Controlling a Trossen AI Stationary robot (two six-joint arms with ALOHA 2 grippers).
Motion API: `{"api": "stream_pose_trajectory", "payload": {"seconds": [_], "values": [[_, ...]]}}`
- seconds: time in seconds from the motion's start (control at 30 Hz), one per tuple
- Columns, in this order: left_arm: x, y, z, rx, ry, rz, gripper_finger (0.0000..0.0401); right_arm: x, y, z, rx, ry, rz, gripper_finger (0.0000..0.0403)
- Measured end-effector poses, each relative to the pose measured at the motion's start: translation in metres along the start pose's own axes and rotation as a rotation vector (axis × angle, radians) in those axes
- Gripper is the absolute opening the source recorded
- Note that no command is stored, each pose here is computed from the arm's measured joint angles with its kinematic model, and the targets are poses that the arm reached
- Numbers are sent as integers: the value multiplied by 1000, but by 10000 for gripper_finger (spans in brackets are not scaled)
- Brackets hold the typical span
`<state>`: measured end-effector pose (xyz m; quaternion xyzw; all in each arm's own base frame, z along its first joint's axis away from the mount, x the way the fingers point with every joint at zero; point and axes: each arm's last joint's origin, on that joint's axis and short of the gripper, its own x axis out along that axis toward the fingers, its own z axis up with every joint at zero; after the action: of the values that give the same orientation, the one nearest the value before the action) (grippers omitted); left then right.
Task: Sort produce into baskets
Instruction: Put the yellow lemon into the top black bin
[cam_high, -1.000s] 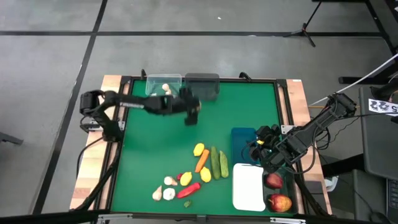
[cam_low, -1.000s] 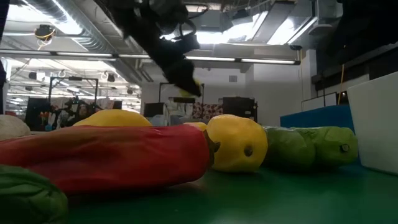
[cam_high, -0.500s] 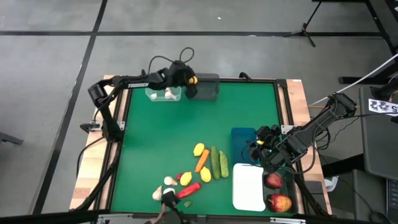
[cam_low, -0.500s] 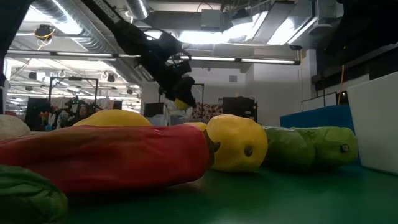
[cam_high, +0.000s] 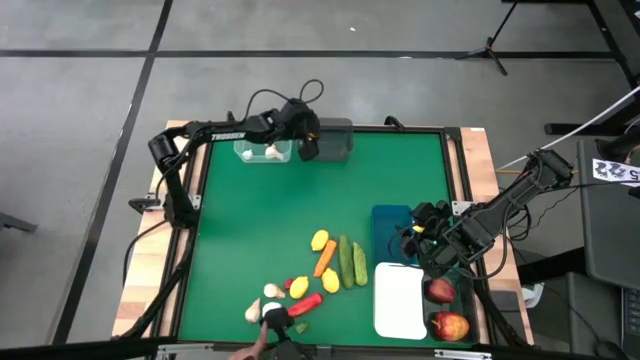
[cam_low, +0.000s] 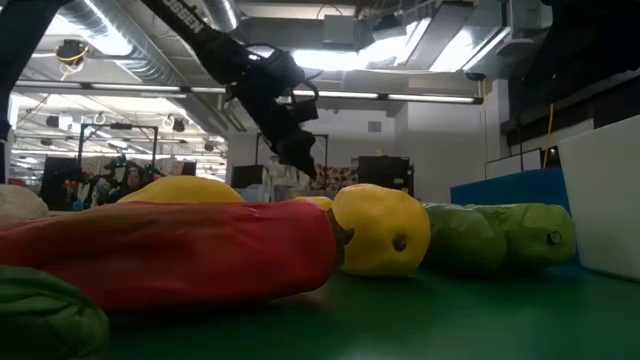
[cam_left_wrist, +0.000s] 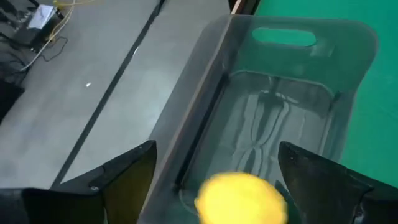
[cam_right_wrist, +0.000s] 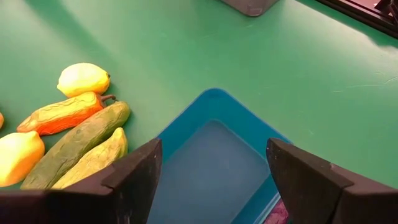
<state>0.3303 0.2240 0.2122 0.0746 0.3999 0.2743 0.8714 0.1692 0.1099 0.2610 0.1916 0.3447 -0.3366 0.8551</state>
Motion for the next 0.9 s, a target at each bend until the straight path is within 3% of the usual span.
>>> {"api": "stream_pose_trajectory", "payload": {"seconds": [0.13,0.2,0.33,0.5,0.6,0.73,0.9], "values": [[-8,0,10,-50,42,-68,329,0,0,0,0,0,0,289],[-14,-9,12,-86,53,-205,324,0,0,0,0,0,0,289],[-37,-51,16,-71,78,-496,321,0,0,0,-2,1,-1,289],[-68,-120,12,137,171,-729,320,0,0,0,-16,1,-2,289],[-87,-159,14,247,148,-810,320,0,0,0,-20,0,-2,289],[-110,-203,19,426,17,-850,320,0,0,0,-20,0,-2,289],[-133,-240,13,773,-132,-852,320,0,0,0,-19,1,-1,289]]}}
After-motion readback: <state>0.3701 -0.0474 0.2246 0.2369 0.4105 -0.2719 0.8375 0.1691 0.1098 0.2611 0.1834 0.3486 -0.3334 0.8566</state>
